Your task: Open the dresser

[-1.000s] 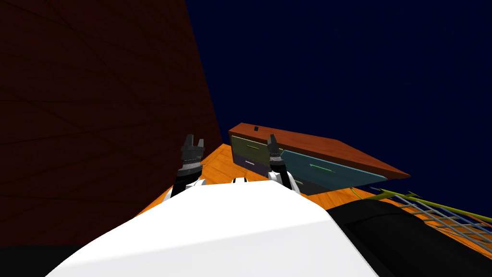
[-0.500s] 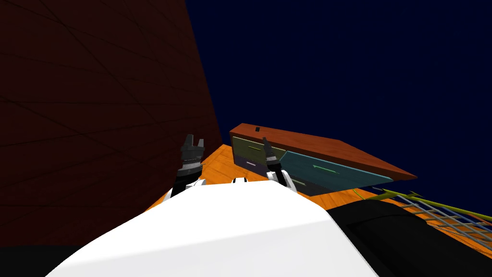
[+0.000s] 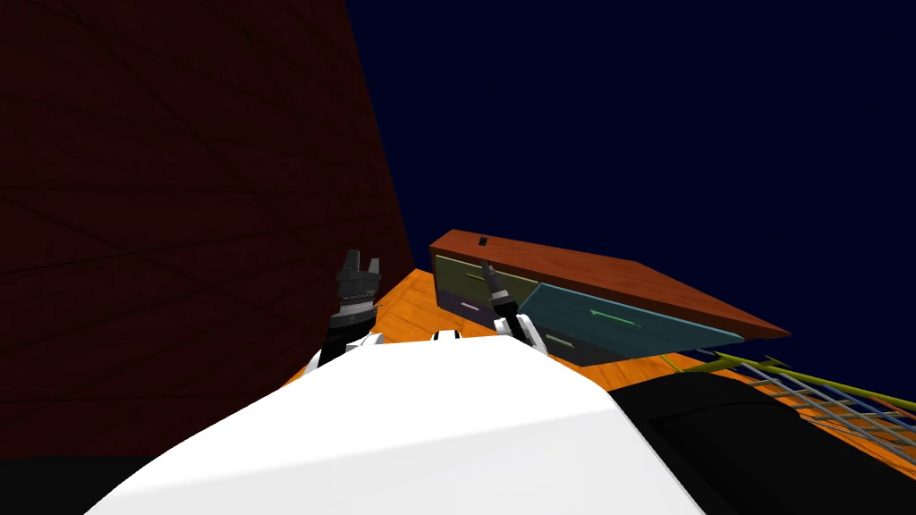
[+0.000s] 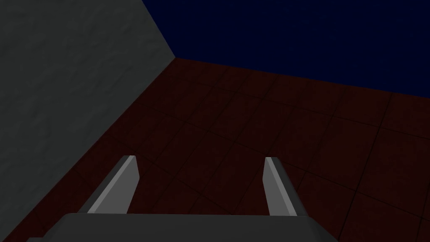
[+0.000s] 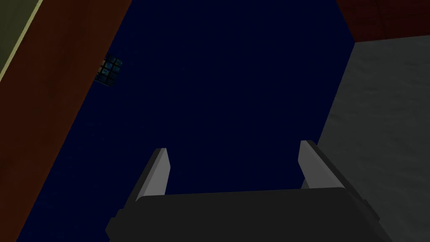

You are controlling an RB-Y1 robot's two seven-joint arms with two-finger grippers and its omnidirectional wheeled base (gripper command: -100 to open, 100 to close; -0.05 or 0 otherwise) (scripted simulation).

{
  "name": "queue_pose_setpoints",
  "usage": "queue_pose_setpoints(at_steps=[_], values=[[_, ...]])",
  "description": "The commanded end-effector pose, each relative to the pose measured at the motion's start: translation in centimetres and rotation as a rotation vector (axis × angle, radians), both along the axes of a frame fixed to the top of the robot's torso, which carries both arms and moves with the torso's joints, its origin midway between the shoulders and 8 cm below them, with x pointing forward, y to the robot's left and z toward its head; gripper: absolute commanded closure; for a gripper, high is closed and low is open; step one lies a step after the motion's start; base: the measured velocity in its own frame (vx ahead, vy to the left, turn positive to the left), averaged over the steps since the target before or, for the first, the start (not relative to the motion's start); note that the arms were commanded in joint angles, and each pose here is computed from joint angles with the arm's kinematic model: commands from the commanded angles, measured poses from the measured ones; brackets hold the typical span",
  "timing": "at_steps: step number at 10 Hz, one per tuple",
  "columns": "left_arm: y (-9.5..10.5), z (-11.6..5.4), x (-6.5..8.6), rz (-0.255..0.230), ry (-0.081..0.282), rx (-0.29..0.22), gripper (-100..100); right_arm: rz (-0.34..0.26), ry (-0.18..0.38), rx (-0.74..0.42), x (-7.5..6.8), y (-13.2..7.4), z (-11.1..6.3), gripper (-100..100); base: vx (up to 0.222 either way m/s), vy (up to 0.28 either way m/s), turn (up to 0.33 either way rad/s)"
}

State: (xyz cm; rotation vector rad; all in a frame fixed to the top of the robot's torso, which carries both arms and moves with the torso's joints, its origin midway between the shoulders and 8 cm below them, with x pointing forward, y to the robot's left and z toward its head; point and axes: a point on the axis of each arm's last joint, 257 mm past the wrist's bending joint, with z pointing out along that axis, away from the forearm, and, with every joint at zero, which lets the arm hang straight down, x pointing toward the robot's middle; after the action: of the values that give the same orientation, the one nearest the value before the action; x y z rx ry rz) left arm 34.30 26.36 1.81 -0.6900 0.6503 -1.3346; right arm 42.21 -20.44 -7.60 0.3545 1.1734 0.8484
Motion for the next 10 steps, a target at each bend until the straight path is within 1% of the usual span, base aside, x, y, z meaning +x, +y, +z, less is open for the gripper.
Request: queue_pose_setpoints(at_steps=[1, 2, 3, 4, 5, 6, 7, 8, 9, 10], values=[[0.0, 0.0, 0.0, 0.0, 0.0, 0.0, 0, -0.029, 0.043, -0.099, 1.0, 0.3, -2.0, -100, 0.028, 0.057, -0.015], [0.0, 0.0, 0.0, 0.0, 0.0, 0.0, 0, -0.048, 0.081, -0.159, 1.7, 0.3, -3.8, -100, 0.041, 0.067, -0.028], [0.0, 0.0, 0.0, 0.0, 0.0, 0.0, 0, -0.052, 0.078, -0.184, 1.7, 0.4, -3.9, -100, 0.043, 0.054, -0.022], [0.0, 0.0, 0.0, 0.0, 0.0, 0.0, 0, -0.072, 0.116, -0.245, 2.5, 0.5, -5.6, -100, 0.051, 0.057, -0.046], [0.0, 0.0, 0.0, 0.0, 0.0, 0.0, 0, -0.077, 0.113, -0.271, 2.5, 0.5, -5.7, -100, 0.041, 0.053, -0.018], [0.0, 0.0, 0.0, 0.0, 0.0, 0.0, 0, -0.095, 0.15, -0.331, 3.2, 0.5, -7.5, -100, 0.031, 0.061, -0.04], [0.0, 0.0, 0.0, 0.0, 0.0, 0.0, 0, -0.101, 0.146, -0.359, 3.2, 0.6, -7.5, -100, 0.036, 0.055, -0.022], [0.0, 0.0, 0.0, 0.0, 0.0, 0.0, 0, -0.119, 0.182, -0.419, 3.9, 0.5, -9.3, -100, 0.051, 0.062, -0.046], [0.0, 0.0, 0.0, 0.0, 0.0, 0.0, 0, -0.124, 0.177, -0.448, 3.9, 0.6, -9.3, -100, 0.035, 0.05, -0.024], [0.0, 0.0, 0.0, 0.0, 0.0, 0.0, 0, -0.142, 0.211, -0.509, 4.5, 0.5, -11.0, -100, 0.028, 0.065, -0.052]])
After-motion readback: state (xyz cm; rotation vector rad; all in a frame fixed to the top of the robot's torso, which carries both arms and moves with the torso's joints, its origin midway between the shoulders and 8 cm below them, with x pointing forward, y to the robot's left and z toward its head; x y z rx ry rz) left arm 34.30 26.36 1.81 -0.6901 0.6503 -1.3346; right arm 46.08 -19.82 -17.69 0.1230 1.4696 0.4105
